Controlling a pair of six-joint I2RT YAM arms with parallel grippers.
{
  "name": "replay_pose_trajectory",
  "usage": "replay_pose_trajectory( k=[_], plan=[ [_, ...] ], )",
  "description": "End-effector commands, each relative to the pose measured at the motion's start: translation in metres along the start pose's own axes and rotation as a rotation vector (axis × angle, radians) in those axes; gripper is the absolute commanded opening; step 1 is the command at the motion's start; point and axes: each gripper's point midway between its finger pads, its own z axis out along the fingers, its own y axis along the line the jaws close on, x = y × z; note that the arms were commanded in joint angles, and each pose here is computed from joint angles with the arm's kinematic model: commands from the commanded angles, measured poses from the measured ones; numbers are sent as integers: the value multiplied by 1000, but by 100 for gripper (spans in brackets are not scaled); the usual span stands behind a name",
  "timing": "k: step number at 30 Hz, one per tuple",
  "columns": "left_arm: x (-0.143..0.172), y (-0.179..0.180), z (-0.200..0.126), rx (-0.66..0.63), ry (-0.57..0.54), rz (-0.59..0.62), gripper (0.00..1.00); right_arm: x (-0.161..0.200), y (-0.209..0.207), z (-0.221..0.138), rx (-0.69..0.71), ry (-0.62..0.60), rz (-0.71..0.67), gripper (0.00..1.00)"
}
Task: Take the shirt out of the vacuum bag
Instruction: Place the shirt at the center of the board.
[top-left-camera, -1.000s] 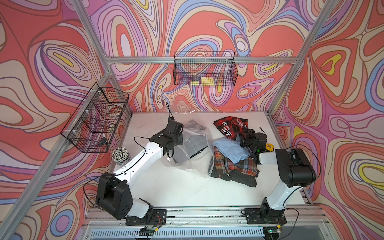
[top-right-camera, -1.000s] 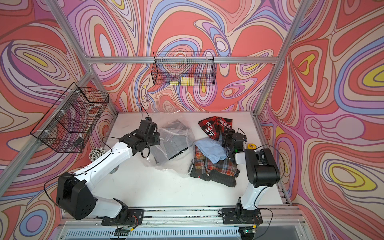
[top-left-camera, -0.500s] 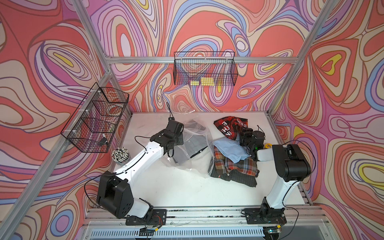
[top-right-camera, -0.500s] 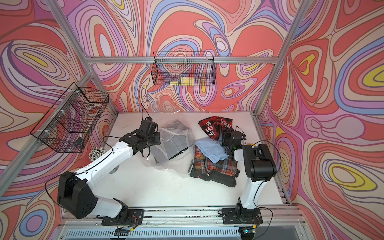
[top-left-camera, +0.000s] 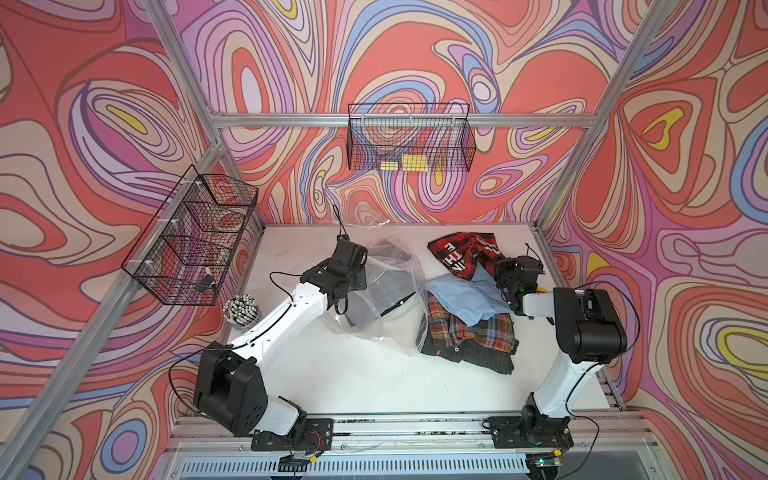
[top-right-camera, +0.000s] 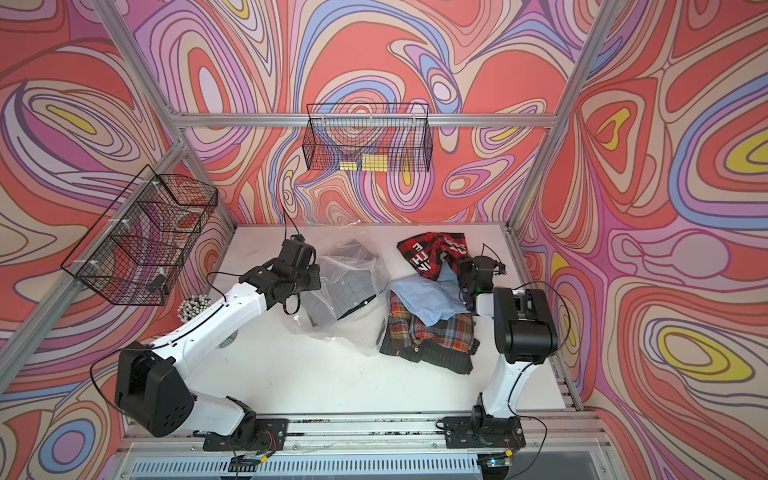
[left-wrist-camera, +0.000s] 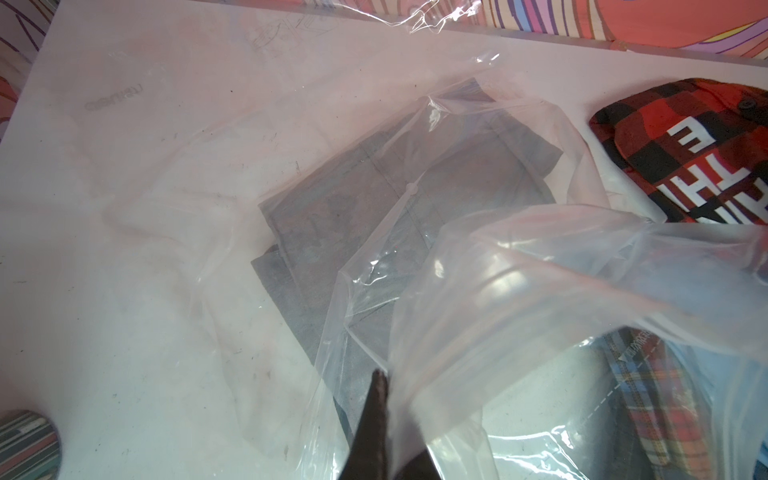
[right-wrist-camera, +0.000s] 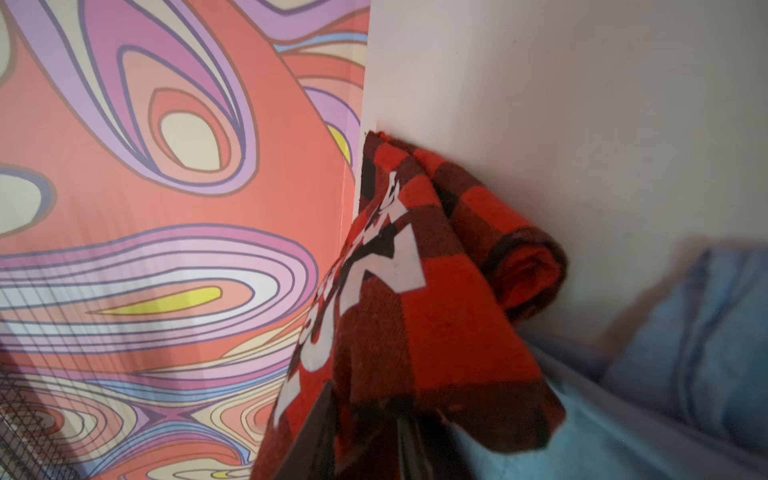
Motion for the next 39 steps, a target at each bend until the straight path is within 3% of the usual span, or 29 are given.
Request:
replay_pose_trajectory(
  k=[1,10,15,21,25,30,39],
  plan=[
    [-1,3,-2,-7,1,6,0,-16,-19,2,71,-2,-58,26],
    [-2,2,-1,-5,2,2,0,-43,24,-6,131,-15,-322,27],
    [-3,2,-2,-2,-1,2,0,-33,45,1,116,84,-406,33],
    [-2,2,-3,-3,-2,2,0,-52,65,-16,195,-13,-611,32],
    [-2,2,-2,3,0,-3,0,-32,73,-16,102,67,-577,41],
    [-1,1,-2,4,5,-5,0,16,87,11,-85,279,-465,50],
    [1,1,2,4,14,-1,0,58,92,64,-190,425,-392,50]
  ],
)
